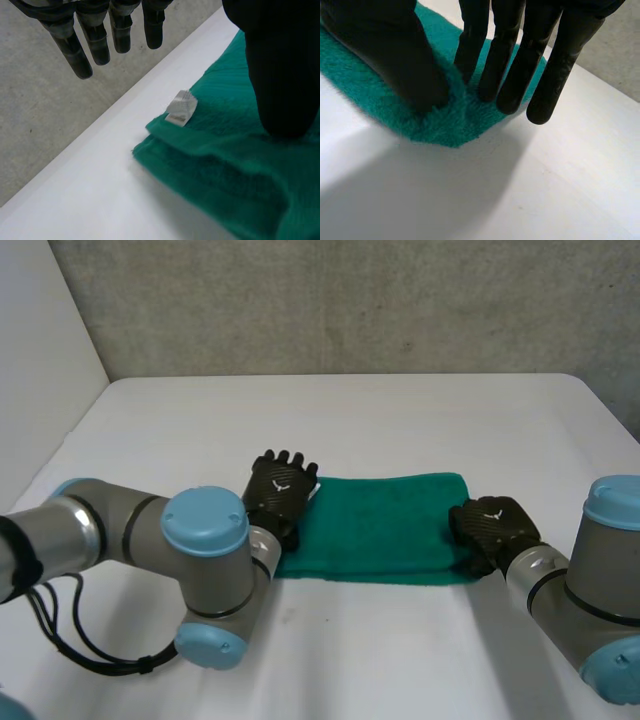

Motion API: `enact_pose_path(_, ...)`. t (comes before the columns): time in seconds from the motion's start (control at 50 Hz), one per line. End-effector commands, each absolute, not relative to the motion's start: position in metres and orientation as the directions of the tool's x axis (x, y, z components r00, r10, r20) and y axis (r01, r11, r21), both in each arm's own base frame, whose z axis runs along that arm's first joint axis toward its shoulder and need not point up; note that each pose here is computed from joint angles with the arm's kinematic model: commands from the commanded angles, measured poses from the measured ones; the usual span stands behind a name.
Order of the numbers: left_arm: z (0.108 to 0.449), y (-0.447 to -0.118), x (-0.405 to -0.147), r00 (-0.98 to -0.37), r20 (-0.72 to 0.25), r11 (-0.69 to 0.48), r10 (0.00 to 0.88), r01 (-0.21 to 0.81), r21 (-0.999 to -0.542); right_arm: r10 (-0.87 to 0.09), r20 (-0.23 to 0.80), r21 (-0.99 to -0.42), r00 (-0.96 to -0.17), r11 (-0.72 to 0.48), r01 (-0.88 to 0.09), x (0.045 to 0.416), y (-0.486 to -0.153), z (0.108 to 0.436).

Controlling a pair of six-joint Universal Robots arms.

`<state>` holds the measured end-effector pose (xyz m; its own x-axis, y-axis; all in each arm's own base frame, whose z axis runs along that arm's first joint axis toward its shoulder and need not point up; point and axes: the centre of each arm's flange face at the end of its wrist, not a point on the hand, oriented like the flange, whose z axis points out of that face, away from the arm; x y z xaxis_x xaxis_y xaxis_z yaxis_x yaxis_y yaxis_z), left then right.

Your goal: Fold the towel.

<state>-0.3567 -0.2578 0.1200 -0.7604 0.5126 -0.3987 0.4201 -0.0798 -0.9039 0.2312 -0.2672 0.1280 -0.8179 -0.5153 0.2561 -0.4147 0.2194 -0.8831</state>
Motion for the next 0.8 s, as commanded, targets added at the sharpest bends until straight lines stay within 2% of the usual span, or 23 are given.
enact_pose_path(0.02, 0.135, -0.238, -0.34, -0.762, -0.384, -0.059, 0.521, 0.417, -0.907, -0.477, 0.333, -0.891, -0.814, 0.122, -0.436, 0.233, -0.28, 0.143)
enact_pose_path(0.04, 0.136, -0.232, -0.336, -0.759, -0.381, -0.045, 0.528, 0.424, -0.905, -0.477, 0.333, -0.891, -0.813, 0.122, -0.437, 0.233, -0.28, 0.143)
enact_pose_path(0.06, 0.136, -0.224, -0.332, -0.755, -0.377, -0.03, 0.536, 0.43, -0.902, -0.472, 0.38, -0.88, -0.796, 0.08, -0.468, 0.235, -0.284, 0.149)
enact_pose_path(0.1, 0.141, -0.213, -0.326, -0.755, -0.363, -0.012, 0.546, 0.427, -0.904, -0.434, 0.502, -0.829, -0.748, 0.004, -0.559, 0.238, -0.297, 0.165)
enact_pose_path(0.14, 0.143, -0.21, -0.324, -0.757, -0.358, -0.007, 0.546, 0.423, -0.906, -0.414, 0.578, -0.784, -0.703, -0.041, -0.62, 0.246, -0.3, 0.177)
enact_pose_path(0.16, 0.148, -0.207, -0.32, -0.769, -0.343, 0.005, 0.54, 0.41, -0.912, -0.414, 0.578, -0.784, -0.703, -0.041, -0.62, 0.246, -0.3, 0.178)
enact_pose_path(0.2, 0.158, -0.205, -0.315, -0.795, -0.311, 0.014, 0.521, 0.373, -0.928, -0.445, 0.623, -0.756, -0.643, -0.133, -0.641, 0.276, -0.289, 0.192)
enact_pose_path(0.22, 0.164, -0.206, -0.311, -0.816, -0.286, 0.024, 0.501, 0.344, -0.939, -0.445, 0.624, -0.756, -0.643, -0.133, -0.641, 0.276, -0.288, 0.192)
enact_pose_path(0.26, 0.17, -0.209, -0.308, -0.838, -0.26, 0.03, 0.48, 0.312, -0.95, -0.539, 0.642, -0.749, -0.545, -0.29, -0.596, 0.338, -0.252, 0.205)
enact_pose_path(0.32, 0.179, -0.224, -0.294, -0.89, -0.219, 0.056, 0.4, 0.262, -0.963, -0.587, 0.641, -0.752, -0.495, -0.352, -0.557, 0.364, -0.232, 0.204)
enact_pose_path(0.34, 0.182, -0.228, -0.29, -0.901, -0.209, 0.058, 0.38, 0.249, -0.967, -0.625, 0.639, -0.752, -0.448, -0.389, -0.532, 0.378, -0.219, 0.199)
enact_pose_path(0.4, 0.19, -0.242, -0.276, -0.931, -0.187, 0.061, 0.313, 0.217, -0.974, -0.7, 0.616, -0.762, -0.36, -0.413, -0.5, 0.393, -0.199, 0.18)
enact_pose_path(0.42, 0.192, -0.245, -0.274, -0.935, -0.183, 0.06, 0.303, 0.211, -0.976, -0.741, 0.603, -0.762, -0.295, -0.426, -0.488, 0.399, -0.186, 0.166)
enact_pose_path(0.5, 0.194, -0.253, -0.265, -0.944, -0.182, 0.063, 0.274, 0.206, -0.976, -0.783, 0.581, -0.763, -0.223, -0.428, -0.485, 0.406, -0.167, 0.146)
enact_pose_path(0.56, 0.194, -0.255, -0.266, -0.943, -0.182, 0.059, 0.279, 0.206, -0.977, -0.765, 0.587, -0.76, -0.265, -0.409, -0.505, 0.403, -0.175, 0.148)
enact_pose_path(0.64, 0.199, -0.255, -0.273, -0.936, -0.173, 0.033, 0.306, 0.192, -0.981, -0.702, 0.604, -0.764, -0.377, -0.374, -0.526, 0.393, -0.192, 0.166)
enact_pose_path(0.66, 0.2, -0.256, -0.276, -0.934, -0.171, 0.026, 0.313, 0.189, -0.982, -0.665, 0.589, -0.789, -0.459, -0.351, -0.504, 0.385, -0.206, 0.184)
enact_pose_path(0.72, 0.207, -0.254, -0.293, -0.917, -0.139, -0.006, 0.375, 0.147, -0.989, -0.616, 0.526, -0.843, -0.586, -0.285, -0.457, 0.367, -0.229, 0.205)
enact_pose_path(0.74, 0.208, -0.249, -0.306, -0.898, -0.115, -0.012, 0.424, 0.121, -0.993, -0.612, 0.458, -0.881, -0.644, -0.219, -0.418, 0.357, -0.24, 0.206)
enact_pose_path(0.8, 0.211, -0.243, -0.325, -0.866, -0.078, -0.017, 0.494, 0.08, -0.997, -0.611, 0.336, -0.934, -0.717, -0.117, -0.338, 0.347, -0.252, 0.207)
